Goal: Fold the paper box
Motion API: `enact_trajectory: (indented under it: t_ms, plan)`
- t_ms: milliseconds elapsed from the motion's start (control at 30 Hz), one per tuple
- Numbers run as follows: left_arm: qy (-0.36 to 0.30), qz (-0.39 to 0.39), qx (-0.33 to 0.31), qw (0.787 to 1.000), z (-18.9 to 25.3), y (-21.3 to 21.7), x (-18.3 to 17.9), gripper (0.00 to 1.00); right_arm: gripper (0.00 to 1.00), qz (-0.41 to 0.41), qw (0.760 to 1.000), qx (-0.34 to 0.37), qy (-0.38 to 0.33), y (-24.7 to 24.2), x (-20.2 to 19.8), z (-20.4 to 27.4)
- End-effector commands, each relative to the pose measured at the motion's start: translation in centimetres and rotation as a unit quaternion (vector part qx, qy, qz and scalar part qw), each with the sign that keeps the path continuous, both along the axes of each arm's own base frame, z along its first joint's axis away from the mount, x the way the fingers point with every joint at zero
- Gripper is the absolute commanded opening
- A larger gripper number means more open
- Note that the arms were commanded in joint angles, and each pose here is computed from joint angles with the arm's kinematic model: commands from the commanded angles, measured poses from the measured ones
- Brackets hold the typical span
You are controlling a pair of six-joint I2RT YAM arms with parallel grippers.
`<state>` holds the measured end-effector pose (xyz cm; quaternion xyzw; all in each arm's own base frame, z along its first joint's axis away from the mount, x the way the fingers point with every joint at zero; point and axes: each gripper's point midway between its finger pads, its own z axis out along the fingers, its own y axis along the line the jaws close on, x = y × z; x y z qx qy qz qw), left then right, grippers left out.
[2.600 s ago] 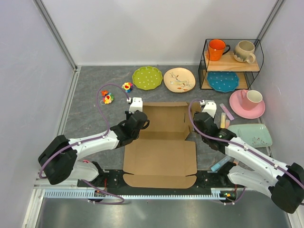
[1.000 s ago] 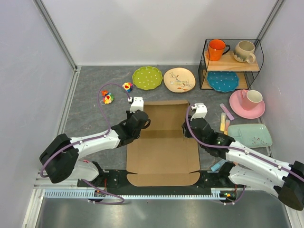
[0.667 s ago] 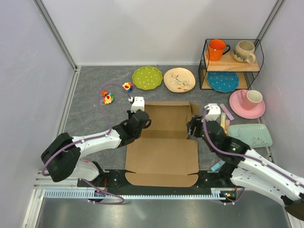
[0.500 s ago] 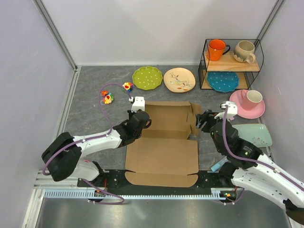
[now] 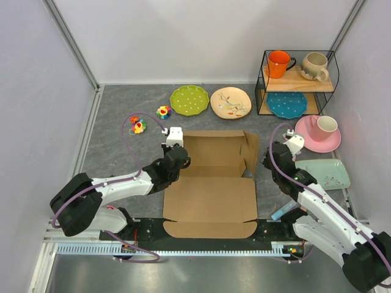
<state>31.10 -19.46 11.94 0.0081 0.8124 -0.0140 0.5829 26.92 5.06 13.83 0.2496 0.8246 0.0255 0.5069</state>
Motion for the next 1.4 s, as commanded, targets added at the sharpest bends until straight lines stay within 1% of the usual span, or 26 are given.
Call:
enact_trajectory:
  t_ms: [0, 67, 167, 267, 500, 733, 900, 1067, 1167, 1233, 1267, 1333, 1367]
  plan:
    - [0.012, 0.001, 0.038, 0.999, -1.4, 1.1, -0.7, 0.02, 0.48, 0.148, 0.985, 0.084, -0.019, 6.2, 1.0, -0.5]
    - [0.011, 0.001, 0.040, 0.999, -1.3, 1.1, -0.6, 0.02, 0.54, 0.187, 0.977, 0.093, -0.035, 7.5, 1.1, -0.4]
    - [0.008, -0.003, 0.045, 0.999, -1.1, 1.0, -0.4, 0.02, 0.59, 0.231, 0.966, 0.108, -0.049, 9.0, 0.6, 0.1]
    - [0.005, -0.006, 0.052, 0.999, -1.0, 0.8, -0.2, 0.02, 0.61, 0.261, 0.957, 0.111, -0.058, 9.9, 0.5, 0.4]
    - [0.008, -0.021, 0.054, 0.998, -0.9, 0.0, 0.0, 0.02, 0.66, 0.297, 0.945, 0.106, -0.084, 10.8, 0.4, 1.4]
    - [0.010, -0.028, 0.058, 0.998, -0.9, -0.3, 0.0, 0.02, 0.67, 0.309, 0.937, 0.102, -0.130, 11.0, 0.6, 4.4]
    - [0.012, -0.030, 0.058, 0.998, -1.0, -0.3, 0.0, 0.02, 0.68, 0.305, 0.936, 0.096, -0.143, 10.5, 0.3, 5.0]
    - [0.015, -0.033, 0.057, 0.998, -1.2, -0.3, -0.1, 0.02, 0.68, 0.313, 0.941, 0.083, -0.101, 10.9, 0.7, 2.5]
    - [0.012, -0.037, 0.053, 0.998, -1.0, -0.5, -0.1, 0.02, 0.68, 0.315, 0.941, 0.080, -0.098, 11.2, 1.3, 2.0]
    - [0.010, -0.039, 0.052, 0.998, -0.8, -0.6, -0.1, 0.02, 0.68, 0.320, 0.939, 0.077, -0.103, 11.7, 1.8, 2.6]
    - [0.009, -0.041, 0.052, 0.998, -0.8, -0.7, 0.0, 0.02, 0.68, 0.322, 0.940, 0.070, -0.091, 12.0, 2.0, 2.0]
    - [0.008, -0.043, 0.053, 0.998, -0.6, -0.8, 0.0, 0.02, 0.69, 0.318, 0.942, 0.048, -0.093, 12.3, 2.6, 2.3]
    - [0.007, -0.043, 0.053, 0.998, -0.6, -0.8, 0.1, 0.02, 0.69, 0.307, 0.947, 0.030, -0.087, 12.4, 2.8, 1.8]
